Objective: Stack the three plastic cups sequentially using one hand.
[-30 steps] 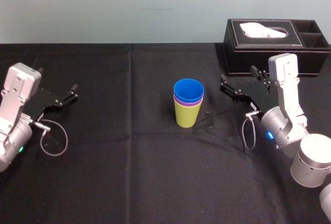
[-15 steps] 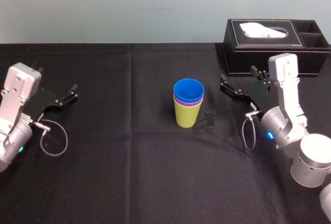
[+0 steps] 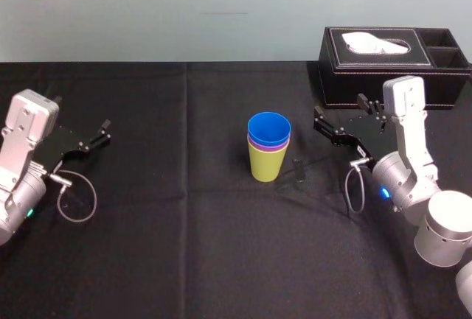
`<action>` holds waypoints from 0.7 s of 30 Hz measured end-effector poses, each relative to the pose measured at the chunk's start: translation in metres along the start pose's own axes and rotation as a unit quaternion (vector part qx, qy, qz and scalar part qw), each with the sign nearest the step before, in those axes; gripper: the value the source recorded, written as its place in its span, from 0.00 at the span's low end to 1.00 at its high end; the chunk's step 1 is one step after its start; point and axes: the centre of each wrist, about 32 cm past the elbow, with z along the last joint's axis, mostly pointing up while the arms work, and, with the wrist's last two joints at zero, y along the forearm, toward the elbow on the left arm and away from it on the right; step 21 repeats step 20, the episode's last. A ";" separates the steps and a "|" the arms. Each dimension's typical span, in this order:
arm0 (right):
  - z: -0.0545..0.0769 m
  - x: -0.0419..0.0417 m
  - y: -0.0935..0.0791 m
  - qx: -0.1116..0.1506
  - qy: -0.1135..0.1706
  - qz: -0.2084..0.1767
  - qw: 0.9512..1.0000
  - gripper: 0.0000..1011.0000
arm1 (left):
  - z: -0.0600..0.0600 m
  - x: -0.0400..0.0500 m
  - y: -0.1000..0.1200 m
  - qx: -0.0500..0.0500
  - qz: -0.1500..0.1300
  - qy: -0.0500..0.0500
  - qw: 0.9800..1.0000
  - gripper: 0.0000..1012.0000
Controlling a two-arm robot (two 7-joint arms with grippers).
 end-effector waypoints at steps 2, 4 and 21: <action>0.000 0.0000 0.000 0.000 0.000 0.000 1.000 0.99 | 0.000 0.0000 0.000 0.000 0.000 0.000 1.000 1.00; 0.000 0.0000 0.000 0.000 0.000 0.000 1.000 0.99 | 0.000 0.0000 0.000 0.000 0.000 0.000 1.000 1.00; 0.000 0.0000 0.000 0.000 0.000 0.000 1.000 0.99 | 0.000 0.0000 0.000 0.000 0.000 0.000 1.000 1.00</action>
